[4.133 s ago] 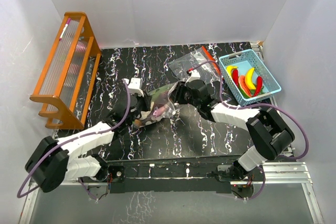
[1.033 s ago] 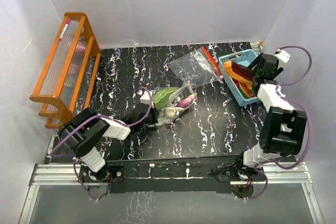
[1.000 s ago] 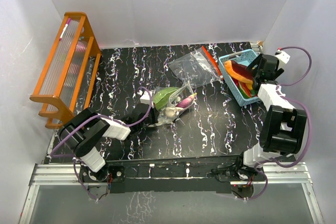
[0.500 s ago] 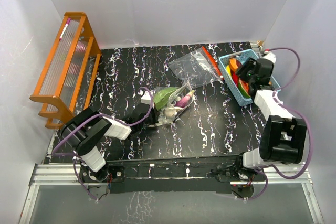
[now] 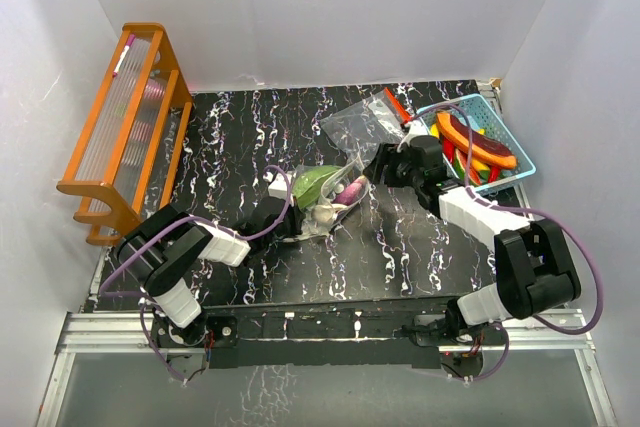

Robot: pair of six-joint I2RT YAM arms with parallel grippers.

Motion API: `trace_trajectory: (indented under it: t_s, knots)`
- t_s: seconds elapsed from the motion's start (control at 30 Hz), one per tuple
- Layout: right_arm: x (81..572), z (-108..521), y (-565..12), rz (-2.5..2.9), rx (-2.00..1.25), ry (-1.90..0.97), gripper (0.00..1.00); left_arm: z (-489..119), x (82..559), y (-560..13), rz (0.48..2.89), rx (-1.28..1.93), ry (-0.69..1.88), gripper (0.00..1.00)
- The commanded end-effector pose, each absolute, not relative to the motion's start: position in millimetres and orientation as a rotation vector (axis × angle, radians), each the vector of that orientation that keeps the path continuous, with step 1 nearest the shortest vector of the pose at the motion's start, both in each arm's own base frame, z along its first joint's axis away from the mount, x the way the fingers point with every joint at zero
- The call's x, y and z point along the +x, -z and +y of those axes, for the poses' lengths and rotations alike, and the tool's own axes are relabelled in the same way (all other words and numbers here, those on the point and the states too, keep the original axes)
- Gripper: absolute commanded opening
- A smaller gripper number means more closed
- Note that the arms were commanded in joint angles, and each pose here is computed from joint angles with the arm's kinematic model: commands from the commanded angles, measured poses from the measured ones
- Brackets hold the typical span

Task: Open the zip-top bag and remove the fake food
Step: Pick up the fake vegetable from the zipper food storage bag.

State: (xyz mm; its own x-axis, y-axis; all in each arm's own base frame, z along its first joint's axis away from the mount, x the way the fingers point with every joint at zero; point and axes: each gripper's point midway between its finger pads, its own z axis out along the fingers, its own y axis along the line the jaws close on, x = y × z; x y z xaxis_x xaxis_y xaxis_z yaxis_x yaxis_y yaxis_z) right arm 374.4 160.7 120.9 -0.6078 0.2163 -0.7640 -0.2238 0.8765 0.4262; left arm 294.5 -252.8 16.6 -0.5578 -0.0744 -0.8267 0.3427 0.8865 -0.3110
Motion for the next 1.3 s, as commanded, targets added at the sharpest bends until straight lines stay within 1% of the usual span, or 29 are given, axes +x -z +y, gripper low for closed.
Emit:
trace_trajectory:
  t_s: [0.0, 0.2, 0.4, 0.47, 0.6, 0.9, 0.97, 1.07, 1.13, 1.17, 1.23, 1.27]
  knots:
    - [376, 193, -145, 2.042, -0.085, -0.659, 0.62, -251, 294, -11, 2.123, 0.204, 0.528, 0.0]
    - [358, 216, -132, 2.077, -0.118, -0.681, 0.59, -248, 293, -12, 2.122, 0.202, 0.521, 0.0]
    - [358, 221, -109, 2.133, -0.103, -0.684, 0.6, -244, 294, -14, 2.117, 0.196, 0.494, 0.0]
    - [358, 220, -103, 2.154, -0.089, -0.676, 0.64, -242, 294, -15, 2.115, 0.193, 0.489, 0.0]
    - [356, 215, -93, 2.192, -0.029, -0.651, 0.76, -240, 294, -15, 2.112, 0.185, 0.478, 0.0]
    - [372, 218, -65, 2.264, 0.025, -0.612, 0.77, -241, 295, -16, 2.112, 0.187, 0.481, 0.0]
    - [381, 220, -61, 2.264, 0.038, -0.597, 0.72, -241, 294, -16, 2.113, 0.189, 0.485, 0.0]
    - [392, 227, -68, 2.24, 0.033, -0.617, 0.44, -239, 293, -16, 2.114, 0.185, 0.479, 0.0]
    - [397, 232, -79, 2.214, 0.014, -0.636, 0.29, -237, 293, -17, 2.113, 0.182, 0.467, 0.0]
    - [399, 233, -86, 2.199, 0.007, -0.64, 0.19, -235, 293, -16, 2.113, 0.183, 0.462, 0.0]
    - [403, 232, -99, 2.178, 0.004, -0.636, 0.09, -235, 293, -17, 2.112, 0.182, 0.459, 0.0]
    - [405, 231, -106, 2.166, 0.002, -0.632, 0.08, -235, 293, -16, 2.113, 0.184, 0.459, 0.0]
